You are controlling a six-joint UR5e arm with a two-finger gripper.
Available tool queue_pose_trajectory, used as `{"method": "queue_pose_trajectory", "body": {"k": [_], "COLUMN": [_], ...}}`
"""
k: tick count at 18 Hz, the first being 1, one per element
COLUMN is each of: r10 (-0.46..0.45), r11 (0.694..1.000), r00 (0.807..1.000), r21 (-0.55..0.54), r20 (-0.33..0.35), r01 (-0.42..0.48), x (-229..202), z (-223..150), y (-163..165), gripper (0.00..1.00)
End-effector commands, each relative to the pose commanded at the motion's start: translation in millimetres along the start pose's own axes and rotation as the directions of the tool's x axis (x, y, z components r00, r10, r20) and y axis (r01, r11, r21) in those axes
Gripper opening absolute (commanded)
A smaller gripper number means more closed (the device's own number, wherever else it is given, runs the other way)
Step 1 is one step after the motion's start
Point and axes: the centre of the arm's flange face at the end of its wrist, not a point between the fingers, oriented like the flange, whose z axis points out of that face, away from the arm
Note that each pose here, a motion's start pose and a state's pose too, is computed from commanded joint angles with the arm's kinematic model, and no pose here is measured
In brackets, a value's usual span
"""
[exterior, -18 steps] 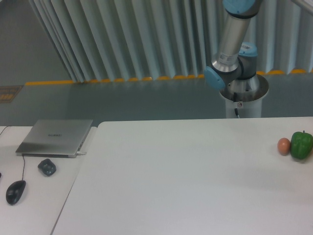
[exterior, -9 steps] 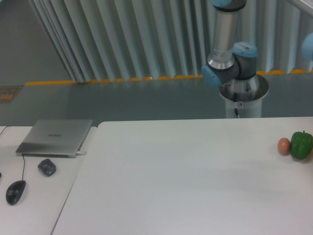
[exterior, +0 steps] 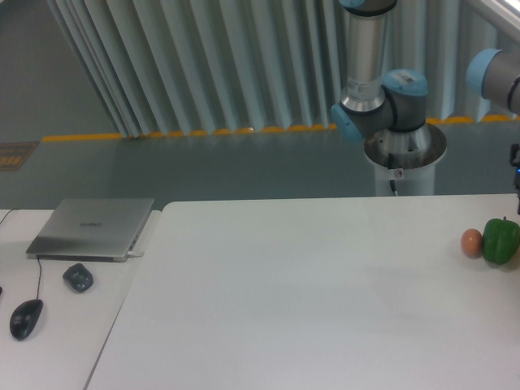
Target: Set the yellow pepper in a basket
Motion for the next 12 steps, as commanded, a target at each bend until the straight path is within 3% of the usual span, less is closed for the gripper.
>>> {"method": "queue_pose_trajectory", "body": {"k": [12], "r10": [0.008], "r11": [1.0], "r00": [1.0], "r21": [0.001], "r20": [-0.013], "r01": [-0.008], "x": [-3.2], "z": [8.6], "y": [-2.8], "gripper": [1.0]}}
